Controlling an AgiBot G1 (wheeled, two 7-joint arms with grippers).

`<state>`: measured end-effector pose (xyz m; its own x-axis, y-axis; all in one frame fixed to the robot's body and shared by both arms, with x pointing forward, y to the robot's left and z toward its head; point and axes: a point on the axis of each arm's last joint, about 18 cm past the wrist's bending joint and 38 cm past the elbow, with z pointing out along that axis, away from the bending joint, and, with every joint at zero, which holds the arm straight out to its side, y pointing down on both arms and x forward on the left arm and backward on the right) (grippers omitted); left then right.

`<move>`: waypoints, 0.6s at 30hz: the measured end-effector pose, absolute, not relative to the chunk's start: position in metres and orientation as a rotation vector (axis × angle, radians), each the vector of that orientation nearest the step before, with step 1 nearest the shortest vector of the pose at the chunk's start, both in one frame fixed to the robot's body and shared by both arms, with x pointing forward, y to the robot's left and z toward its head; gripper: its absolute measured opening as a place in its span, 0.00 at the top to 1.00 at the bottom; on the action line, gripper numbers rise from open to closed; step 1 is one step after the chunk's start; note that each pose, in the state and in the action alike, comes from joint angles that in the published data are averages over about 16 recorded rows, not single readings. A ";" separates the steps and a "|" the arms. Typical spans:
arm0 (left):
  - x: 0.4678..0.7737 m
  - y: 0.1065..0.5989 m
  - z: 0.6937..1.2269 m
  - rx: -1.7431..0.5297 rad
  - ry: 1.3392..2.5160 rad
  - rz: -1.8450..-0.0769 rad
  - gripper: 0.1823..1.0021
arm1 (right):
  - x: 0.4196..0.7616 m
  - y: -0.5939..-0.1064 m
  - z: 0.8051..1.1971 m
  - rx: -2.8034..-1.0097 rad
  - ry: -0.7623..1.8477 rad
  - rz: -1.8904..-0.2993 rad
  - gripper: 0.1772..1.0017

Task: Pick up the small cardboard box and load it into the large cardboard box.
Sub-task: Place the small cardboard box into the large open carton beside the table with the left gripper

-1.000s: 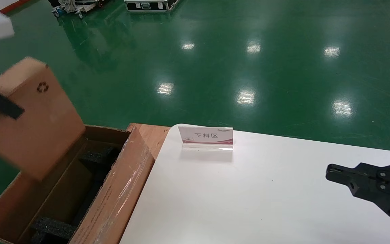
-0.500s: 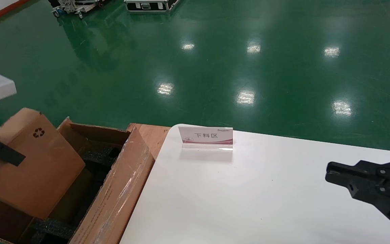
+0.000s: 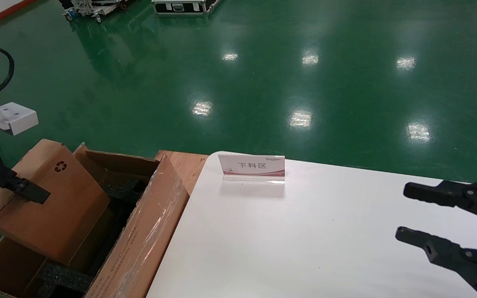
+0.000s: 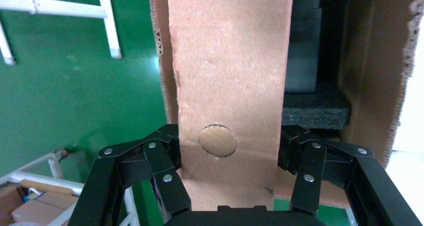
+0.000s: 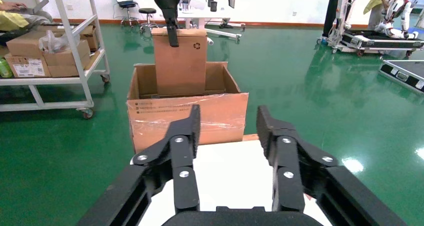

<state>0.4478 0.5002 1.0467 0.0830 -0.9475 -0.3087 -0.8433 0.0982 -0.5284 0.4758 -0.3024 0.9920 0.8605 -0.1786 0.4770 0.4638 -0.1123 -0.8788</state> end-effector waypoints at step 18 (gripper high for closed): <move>0.466 0.518 1.009 -1.794 1.737 -0.152 0.90 | 0.476 -0.302 0.992 -1.596 -0.229 -0.552 0.23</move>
<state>0.4661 0.5179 1.0087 0.1246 -0.9336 -0.3359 -0.8611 0.0664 -0.5040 0.4758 -0.3024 0.9920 0.8605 -0.1786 0.4770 0.4638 -0.1123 -0.8788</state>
